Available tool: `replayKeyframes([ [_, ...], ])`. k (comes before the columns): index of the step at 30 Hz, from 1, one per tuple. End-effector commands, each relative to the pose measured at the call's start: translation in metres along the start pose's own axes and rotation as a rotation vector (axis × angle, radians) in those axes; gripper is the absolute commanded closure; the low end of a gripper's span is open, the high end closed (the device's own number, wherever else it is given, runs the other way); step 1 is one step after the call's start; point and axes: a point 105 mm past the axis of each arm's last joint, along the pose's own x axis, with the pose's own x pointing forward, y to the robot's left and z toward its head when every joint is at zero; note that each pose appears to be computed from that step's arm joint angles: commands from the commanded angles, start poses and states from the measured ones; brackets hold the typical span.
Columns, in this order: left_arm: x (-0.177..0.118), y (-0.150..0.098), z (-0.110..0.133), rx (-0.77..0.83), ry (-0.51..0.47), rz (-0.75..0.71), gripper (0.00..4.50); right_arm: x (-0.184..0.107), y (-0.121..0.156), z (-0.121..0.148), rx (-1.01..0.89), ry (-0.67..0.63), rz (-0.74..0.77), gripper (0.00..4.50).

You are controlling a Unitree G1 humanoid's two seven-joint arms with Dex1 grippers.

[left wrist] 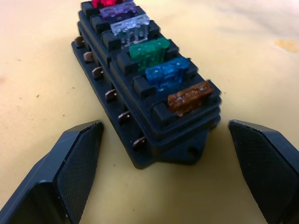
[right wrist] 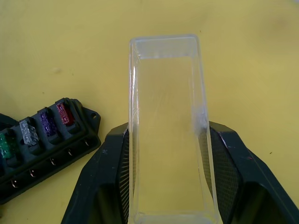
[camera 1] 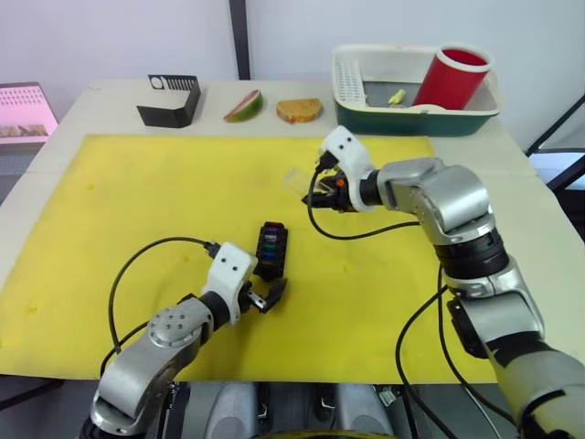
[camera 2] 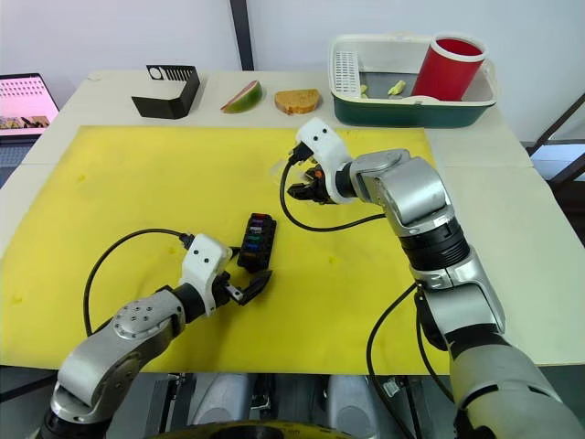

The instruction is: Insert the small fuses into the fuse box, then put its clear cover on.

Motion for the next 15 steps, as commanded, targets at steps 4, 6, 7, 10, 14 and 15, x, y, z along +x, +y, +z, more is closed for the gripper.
replayKeyframes([
  [4, 0.011, 0.001, -0.001, -0.011, -0.003, 0.084, 0.0, -0.013, -0.002, 0.013, -0.018, -0.055, -0.027, 2.81],
  [6, 0.015, 0.003, -0.003, -0.023, 0.001, 0.116, 0.0, -0.014, -0.002, 0.012, -0.017, -0.055, -0.03, 2.81],
  [7, 0.016, 0.005, -0.005, -0.033, 0.004, 0.138, 0.0, -0.014, -0.003, 0.012, -0.017, -0.055, -0.032, 2.81],
  [10, 0.017, 0.008, -0.008, -0.038, 0.011, 0.165, 0.0, -0.015, -0.003, 0.012, -0.017, -0.055, -0.036, 2.81],
  [14, 0.016, 0.016, -0.012, -0.053, 0.017, 0.227, 0.0, -0.016, -0.004, 0.012, -0.015, -0.058, -0.042, 2.81],
  [15, 0.016, 0.015, -0.013, -0.052, 0.019, 0.226, 0.25, -0.016, -0.004, 0.012, -0.015, -0.058, -0.043, 2.81],
])
